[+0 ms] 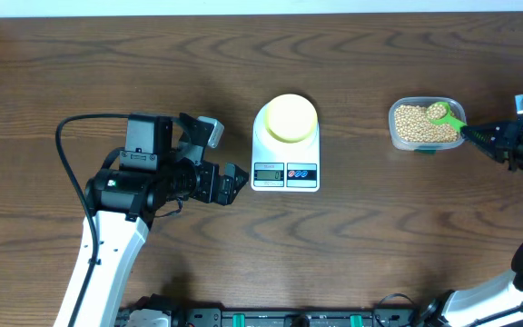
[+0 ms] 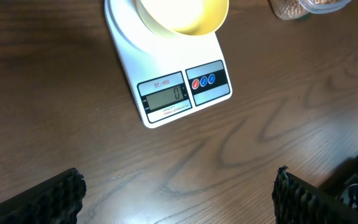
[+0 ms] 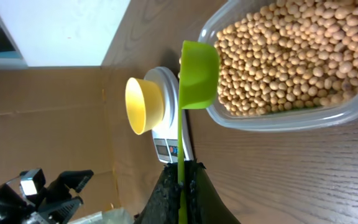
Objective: Scoop item into bowl and weigh 50g on scale
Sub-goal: 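Lift the filled green scoop out of the tub with the right gripper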
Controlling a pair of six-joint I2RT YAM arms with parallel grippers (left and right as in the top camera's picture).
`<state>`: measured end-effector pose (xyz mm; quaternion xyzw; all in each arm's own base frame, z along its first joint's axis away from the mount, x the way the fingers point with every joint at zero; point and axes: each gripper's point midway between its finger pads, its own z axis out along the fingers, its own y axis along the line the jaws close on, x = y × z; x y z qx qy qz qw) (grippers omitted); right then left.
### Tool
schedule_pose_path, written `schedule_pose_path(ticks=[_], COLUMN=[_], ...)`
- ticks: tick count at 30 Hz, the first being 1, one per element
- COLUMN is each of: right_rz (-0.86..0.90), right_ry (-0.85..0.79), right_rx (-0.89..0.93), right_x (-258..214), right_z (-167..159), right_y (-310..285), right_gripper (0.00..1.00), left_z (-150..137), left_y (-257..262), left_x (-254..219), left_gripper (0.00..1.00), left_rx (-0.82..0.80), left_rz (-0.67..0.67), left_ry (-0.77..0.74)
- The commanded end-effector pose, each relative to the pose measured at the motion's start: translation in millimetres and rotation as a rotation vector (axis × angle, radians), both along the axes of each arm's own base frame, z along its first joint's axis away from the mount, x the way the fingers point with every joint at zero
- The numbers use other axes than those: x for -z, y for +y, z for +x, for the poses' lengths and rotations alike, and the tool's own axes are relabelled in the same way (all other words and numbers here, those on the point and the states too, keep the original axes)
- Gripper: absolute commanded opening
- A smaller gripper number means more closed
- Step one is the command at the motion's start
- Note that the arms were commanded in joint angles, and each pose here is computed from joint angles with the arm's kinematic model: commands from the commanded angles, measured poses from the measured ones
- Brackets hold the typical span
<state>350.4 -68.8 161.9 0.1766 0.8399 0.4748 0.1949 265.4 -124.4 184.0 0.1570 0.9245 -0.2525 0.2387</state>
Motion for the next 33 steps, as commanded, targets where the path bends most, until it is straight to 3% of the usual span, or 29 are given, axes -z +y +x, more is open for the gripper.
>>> schedule_pose_path(ticks=[1,14,33], right_rz=[0.04,0.142,0.304], right_ry=[-0.037,-0.068,-0.127], right_rx=[-0.008,-0.016,-0.243], right_x=[-4,-21,-49], right_z=[1,3,11], right_y=[4,18,113], right_gripper=[0.01,0.01,0.01], left_z=[-1,-1,-1], left_y=[-3,-3,-3], left_x=[-2,-2,-2], left_gripper=[0.98,0.98,0.98], left_rx=[0.023,0.023,0.023], left_rz=[-0.008,-0.008,-0.008], left_ry=[-0.009,-0.009,-0.008])
